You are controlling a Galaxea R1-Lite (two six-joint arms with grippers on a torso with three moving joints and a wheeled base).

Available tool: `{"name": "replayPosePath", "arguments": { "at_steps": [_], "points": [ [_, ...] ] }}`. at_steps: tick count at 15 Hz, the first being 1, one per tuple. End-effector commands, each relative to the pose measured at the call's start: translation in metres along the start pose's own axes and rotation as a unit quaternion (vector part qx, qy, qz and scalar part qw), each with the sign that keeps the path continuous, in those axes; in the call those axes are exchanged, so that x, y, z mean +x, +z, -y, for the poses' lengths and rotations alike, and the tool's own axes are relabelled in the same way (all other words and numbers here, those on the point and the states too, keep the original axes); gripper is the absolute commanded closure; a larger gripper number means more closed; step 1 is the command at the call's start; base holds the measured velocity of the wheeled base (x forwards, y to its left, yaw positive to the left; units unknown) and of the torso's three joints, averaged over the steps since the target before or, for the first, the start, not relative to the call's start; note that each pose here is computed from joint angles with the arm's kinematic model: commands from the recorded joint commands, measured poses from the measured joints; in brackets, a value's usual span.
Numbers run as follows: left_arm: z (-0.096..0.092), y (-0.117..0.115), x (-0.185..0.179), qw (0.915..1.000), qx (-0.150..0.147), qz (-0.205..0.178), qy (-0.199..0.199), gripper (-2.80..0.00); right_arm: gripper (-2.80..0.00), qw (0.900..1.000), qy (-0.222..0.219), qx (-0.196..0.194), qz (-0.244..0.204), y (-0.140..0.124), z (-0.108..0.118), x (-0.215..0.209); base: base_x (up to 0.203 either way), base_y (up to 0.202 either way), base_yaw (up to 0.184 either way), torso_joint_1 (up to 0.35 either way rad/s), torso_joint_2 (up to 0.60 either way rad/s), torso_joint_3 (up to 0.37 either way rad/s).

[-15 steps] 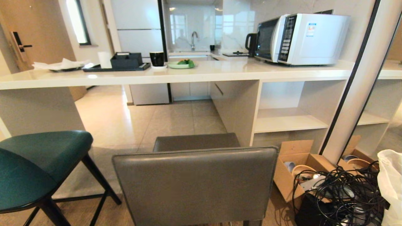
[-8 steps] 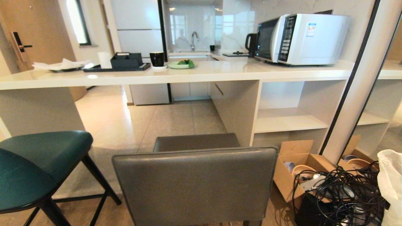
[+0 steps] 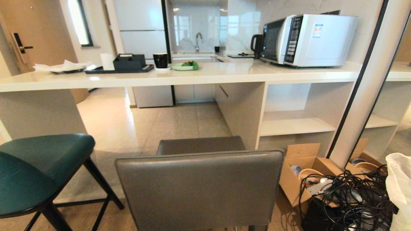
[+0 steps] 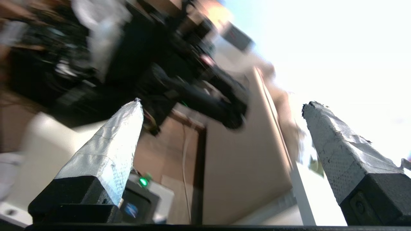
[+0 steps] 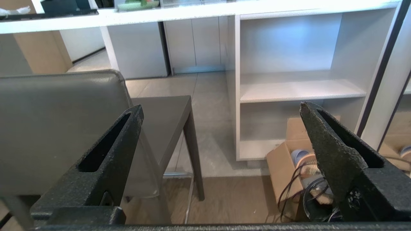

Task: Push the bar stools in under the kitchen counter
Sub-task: Push the blue chair back under the dining table

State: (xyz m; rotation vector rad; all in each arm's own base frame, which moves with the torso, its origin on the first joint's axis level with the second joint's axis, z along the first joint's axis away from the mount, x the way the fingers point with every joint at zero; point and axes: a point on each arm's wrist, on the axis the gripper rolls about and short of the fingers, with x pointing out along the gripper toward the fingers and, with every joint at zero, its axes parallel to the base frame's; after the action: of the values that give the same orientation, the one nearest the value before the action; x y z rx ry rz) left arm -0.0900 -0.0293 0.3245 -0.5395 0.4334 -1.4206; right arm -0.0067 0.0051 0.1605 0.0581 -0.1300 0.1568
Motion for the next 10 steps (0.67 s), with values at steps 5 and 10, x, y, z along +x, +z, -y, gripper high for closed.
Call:
{"name": "replayPosePath", "arguments": {
  "at_steps": [5,10],
  "points": [
    [0.008,-0.081,-0.013,0.9932,0.111,-0.018,-0.032,-2.8,-2.8,1.0,0.007,0.002,-0.018,-0.014,0.001,0.0,0.0,0.0,0.0,0.0,0.0,0.0],
    [-0.026,-0.109,-0.014,0.9795,0.197,-0.016,-0.041,-2.8,-2.8,1.0,0.005,0.004,-0.028,-0.025,0.002,0.001,0.0,0.0,0.0,0.0,0.0,0.0]
  ]
}}
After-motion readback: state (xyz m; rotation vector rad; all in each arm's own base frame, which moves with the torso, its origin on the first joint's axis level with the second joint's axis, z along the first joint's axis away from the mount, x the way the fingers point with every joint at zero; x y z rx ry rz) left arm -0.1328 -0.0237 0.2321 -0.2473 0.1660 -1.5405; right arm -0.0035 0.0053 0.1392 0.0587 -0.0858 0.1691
